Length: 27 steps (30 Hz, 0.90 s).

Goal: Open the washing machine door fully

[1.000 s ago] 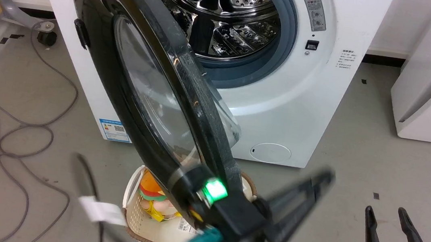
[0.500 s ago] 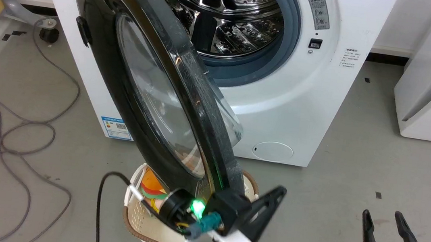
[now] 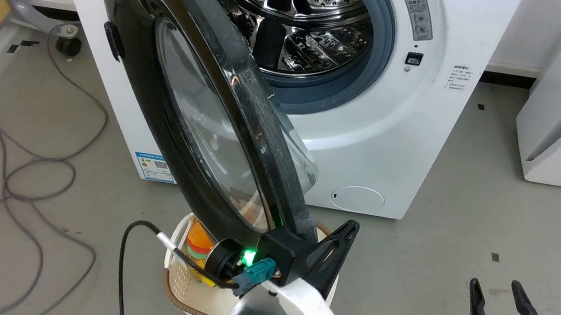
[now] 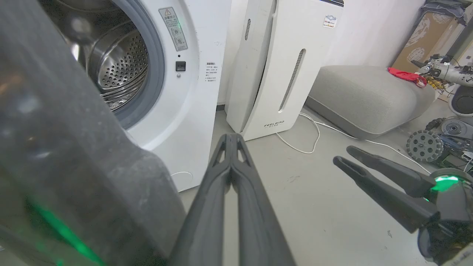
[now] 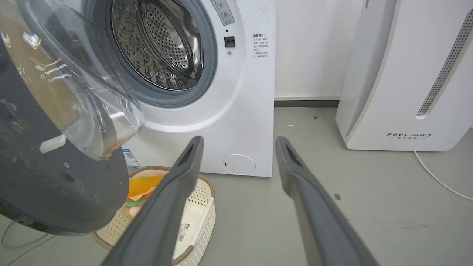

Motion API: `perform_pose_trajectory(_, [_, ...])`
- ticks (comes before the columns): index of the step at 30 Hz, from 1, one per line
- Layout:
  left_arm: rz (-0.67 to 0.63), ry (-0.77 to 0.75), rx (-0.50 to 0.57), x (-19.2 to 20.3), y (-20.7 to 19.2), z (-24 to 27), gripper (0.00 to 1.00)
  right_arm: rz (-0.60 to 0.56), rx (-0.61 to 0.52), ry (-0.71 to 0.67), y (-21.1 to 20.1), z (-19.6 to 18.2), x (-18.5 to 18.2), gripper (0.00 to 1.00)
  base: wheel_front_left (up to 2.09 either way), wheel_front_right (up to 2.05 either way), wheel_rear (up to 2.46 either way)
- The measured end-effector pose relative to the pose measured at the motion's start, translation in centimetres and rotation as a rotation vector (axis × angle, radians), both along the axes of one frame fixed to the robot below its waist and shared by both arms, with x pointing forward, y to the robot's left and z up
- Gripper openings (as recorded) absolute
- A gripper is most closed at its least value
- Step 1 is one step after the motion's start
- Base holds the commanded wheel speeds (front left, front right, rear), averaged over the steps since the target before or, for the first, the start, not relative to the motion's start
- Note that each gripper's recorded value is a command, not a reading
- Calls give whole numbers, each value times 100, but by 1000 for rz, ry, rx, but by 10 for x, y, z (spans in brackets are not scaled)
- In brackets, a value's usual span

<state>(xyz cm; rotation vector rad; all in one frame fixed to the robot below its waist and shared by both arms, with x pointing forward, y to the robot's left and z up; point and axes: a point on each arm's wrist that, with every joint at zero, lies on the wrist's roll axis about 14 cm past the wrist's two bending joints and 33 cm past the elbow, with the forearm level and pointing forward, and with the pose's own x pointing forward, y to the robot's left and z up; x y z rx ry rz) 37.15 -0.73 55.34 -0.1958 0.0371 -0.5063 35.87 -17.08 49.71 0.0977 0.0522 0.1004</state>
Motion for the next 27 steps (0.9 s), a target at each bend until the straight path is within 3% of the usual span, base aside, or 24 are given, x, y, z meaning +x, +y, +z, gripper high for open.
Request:
perform_pose_trajectory(7, [66, 8, -39, -13, 22, 5, 0, 8, 0, -4, 2, 1, 1, 100, 0, 0, 0])
perform_pose_trajectory(27, [358, 36, 21, -75, 112, 9, 0, 112, 1, 12, 35, -2, 10, 100, 0, 0, 0])
